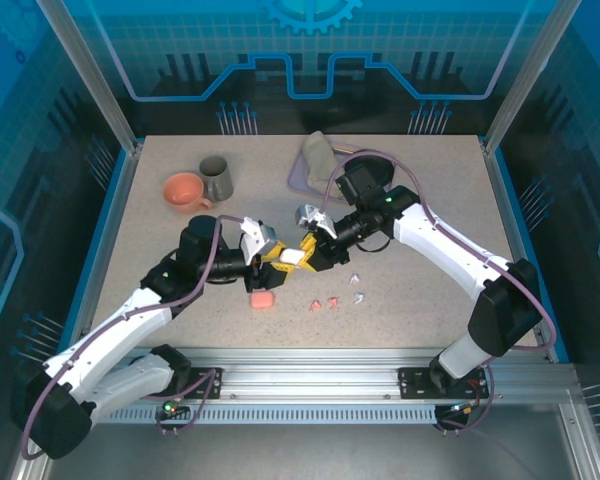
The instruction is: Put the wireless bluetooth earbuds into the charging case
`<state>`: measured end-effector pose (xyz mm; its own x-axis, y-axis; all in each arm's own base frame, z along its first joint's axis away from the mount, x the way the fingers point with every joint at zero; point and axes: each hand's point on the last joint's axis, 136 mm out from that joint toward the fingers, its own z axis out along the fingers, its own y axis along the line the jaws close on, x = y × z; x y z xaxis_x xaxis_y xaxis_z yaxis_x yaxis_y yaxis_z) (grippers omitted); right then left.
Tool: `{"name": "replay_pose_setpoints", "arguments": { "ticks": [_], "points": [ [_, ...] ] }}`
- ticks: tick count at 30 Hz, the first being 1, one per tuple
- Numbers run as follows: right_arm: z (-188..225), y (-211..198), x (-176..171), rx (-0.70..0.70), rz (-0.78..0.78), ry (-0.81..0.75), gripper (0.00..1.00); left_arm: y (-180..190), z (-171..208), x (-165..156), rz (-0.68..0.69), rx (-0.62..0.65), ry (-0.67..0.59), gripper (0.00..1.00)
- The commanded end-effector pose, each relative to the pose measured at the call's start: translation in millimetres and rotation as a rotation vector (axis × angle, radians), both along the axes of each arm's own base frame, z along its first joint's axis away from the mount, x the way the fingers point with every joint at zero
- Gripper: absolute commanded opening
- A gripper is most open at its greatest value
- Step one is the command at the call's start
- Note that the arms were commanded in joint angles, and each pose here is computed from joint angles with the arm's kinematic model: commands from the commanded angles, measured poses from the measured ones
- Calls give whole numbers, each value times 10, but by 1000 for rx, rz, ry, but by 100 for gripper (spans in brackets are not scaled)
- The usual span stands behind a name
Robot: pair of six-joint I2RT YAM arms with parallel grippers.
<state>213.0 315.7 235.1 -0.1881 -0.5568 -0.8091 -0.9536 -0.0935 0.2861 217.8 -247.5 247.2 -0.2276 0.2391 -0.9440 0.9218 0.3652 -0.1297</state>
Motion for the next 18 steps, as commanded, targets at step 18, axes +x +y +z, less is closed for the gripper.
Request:
{"name": "replay_pose_setpoints", "arguments": {
  "ticks": [18],
  "points": [
    [131, 2, -75, 33, -2, -2, 31, -71, 131, -39, -54, -14, -8, 18]
  ]
}}
